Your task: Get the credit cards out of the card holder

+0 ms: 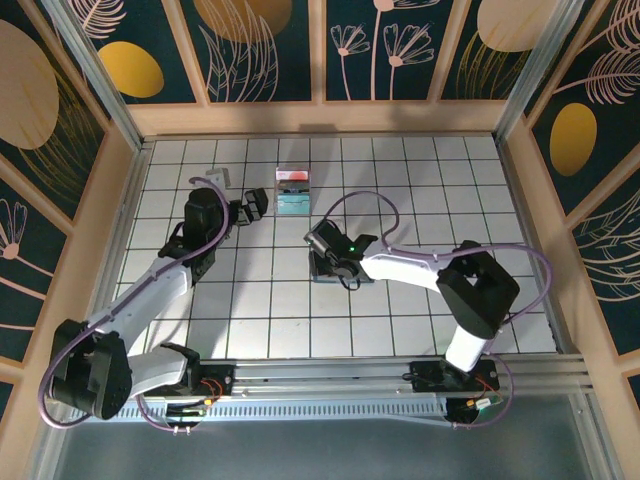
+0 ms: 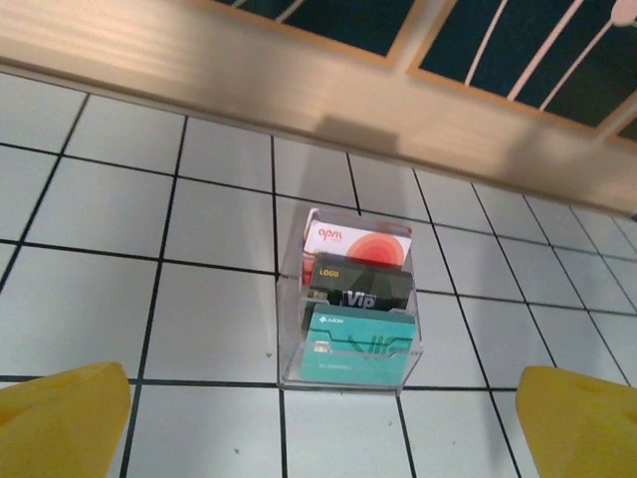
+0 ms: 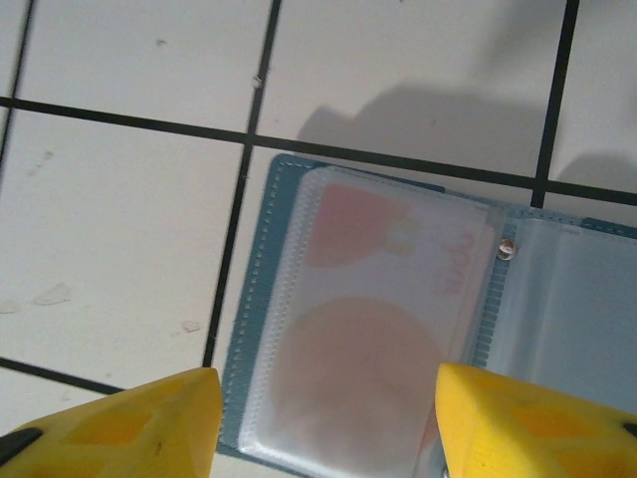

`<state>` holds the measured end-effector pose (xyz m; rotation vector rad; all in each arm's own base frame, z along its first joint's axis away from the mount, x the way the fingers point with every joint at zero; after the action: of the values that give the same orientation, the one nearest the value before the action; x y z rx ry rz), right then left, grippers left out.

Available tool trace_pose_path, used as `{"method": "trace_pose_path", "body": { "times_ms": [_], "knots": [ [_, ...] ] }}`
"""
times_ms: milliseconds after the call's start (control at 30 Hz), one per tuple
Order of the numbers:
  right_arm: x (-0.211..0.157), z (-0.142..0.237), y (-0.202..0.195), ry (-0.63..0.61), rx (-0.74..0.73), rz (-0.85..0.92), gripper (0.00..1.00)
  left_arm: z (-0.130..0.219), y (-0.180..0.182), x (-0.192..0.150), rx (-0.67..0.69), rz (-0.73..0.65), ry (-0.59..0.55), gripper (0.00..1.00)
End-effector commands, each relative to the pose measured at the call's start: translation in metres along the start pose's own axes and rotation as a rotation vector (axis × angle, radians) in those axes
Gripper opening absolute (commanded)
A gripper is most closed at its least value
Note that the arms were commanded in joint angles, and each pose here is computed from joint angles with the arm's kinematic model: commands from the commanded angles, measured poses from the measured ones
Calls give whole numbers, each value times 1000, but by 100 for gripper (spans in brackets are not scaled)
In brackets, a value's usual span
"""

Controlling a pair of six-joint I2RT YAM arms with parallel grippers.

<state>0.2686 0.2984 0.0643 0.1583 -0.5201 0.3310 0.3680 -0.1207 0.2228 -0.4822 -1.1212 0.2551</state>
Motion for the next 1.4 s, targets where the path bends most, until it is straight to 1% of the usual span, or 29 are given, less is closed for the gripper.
{"method": "trace_pose_path", "body": {
  "times_ms": [0,33,133,333,500,667,767,867,933,1167,1367],
  "knots": [
    [3,-7,-2,5,-43,-3,61,14,3,23,16,79,-118,99],
    [2,-9,-2,10,-44,0,61,17,7,23,31,101,-132,99],
    [-2,-17,-4,27,-64,8,61,21,11,22,37,109,-151,99],
    [-11,-26,-11,54,-72,0,57,20,14,16,37,110,-136,99],
    [-15,-29,-13,68,-69,4,42,18,15,14,37,114,-132,99],
    [-5,-21,-14,38,-57,2,27,20,15,14,50,93,-122,99],
    [6,-11,-17,-5,-50,-13,23,22,9,11,38,68,-116,99],
    [13,-3,-28,-38,-62,-37,25,22,3,2,41,52,-102,99],
    [13,-1,-38,-47,-85,-52,30,21,-1,-5,32,57,-87,98],
    [7,-1,-65,-41,-127,-88,40,21,-10,-17,23,46,-68,99],
    [-2,8,-75,-45,-127,-126,42,19,-16,-29,38,6,-36,99]
  ]
}}
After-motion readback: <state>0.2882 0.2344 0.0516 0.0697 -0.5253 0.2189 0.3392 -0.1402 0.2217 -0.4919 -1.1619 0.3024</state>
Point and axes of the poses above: each hand's point on the last joint's axis, 136 mm out from that joint toward the fingers, its own z axis back along the fingers, its own y axis along the line the jaws close on, x = y × z, the point moved 1 cm from there along z, back along the fingers, and after that the axes turned 7 degrees about z, right-handed, at the moved point
